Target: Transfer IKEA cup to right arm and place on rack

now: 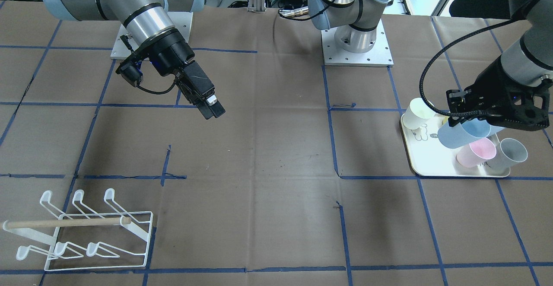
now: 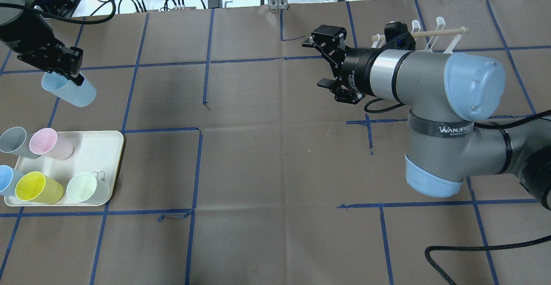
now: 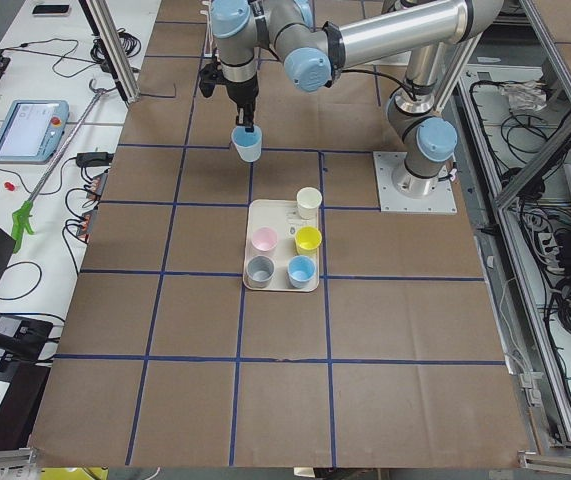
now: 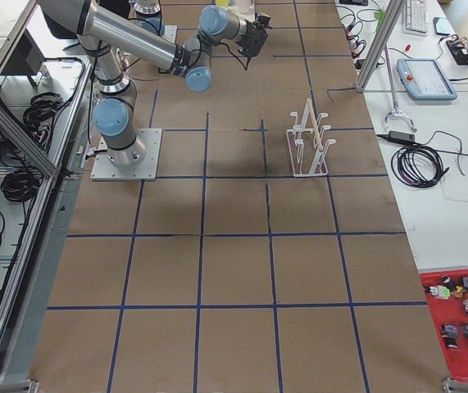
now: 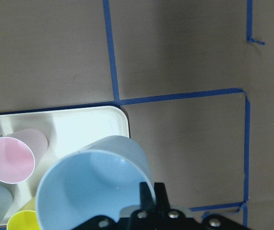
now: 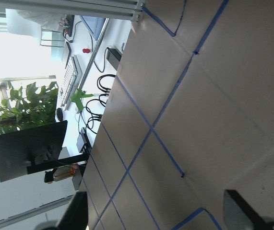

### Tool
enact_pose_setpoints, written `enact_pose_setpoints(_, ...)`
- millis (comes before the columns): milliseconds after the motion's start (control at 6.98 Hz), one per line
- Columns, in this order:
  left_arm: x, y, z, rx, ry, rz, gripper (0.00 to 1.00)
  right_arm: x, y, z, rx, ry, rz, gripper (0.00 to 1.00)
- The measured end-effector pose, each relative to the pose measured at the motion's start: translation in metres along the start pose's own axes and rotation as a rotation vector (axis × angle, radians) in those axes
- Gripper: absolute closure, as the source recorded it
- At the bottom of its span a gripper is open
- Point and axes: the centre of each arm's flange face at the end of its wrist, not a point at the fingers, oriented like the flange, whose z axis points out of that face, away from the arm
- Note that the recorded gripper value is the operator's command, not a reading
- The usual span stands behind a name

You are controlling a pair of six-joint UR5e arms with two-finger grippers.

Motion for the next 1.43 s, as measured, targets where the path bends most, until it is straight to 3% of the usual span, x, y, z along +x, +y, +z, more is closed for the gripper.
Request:
enact_pose_setpoints(143,0.020,-0.014,0.002,0.054,0.007,0.039,1.00,-0.002,-0.001,0.002,0.009,-0.051,0.000,0.00)
enact_pose_setpoints(430,0.068,-0.039,0.005,0.255,0.124,0.124,1.00,0.004,-0.008,0.017,0.019,-0.114,-0.025,0.00)
enact_pose_setpoints(717,0.101,-0.047,0.020,0.488,0.262,0.205,1.00,0.012,-0.014,0.028,0.025,-0.108,-0.022,0.00)
enact_pose_setpoints(860,0.120,-0.044,0.030,0.608,0.298,0.265,1.00,0.013,-0.016,0.030,0.031,-0.105,-0.022,0.00)
enact_pose_setpoints(1146,0.173,-0.031,0.060,0.793,0.299,0.396,1.00,0.012,-0.017,0.029,0.037,-0.105,-0.026,0.00)
enact_pose_setpoints(1433,0.213,-0.017,0.098,0.922,0.292,0.472,1.00,0.012,-0.015,0.026,0.035,-0.111,-0.030,0.00)
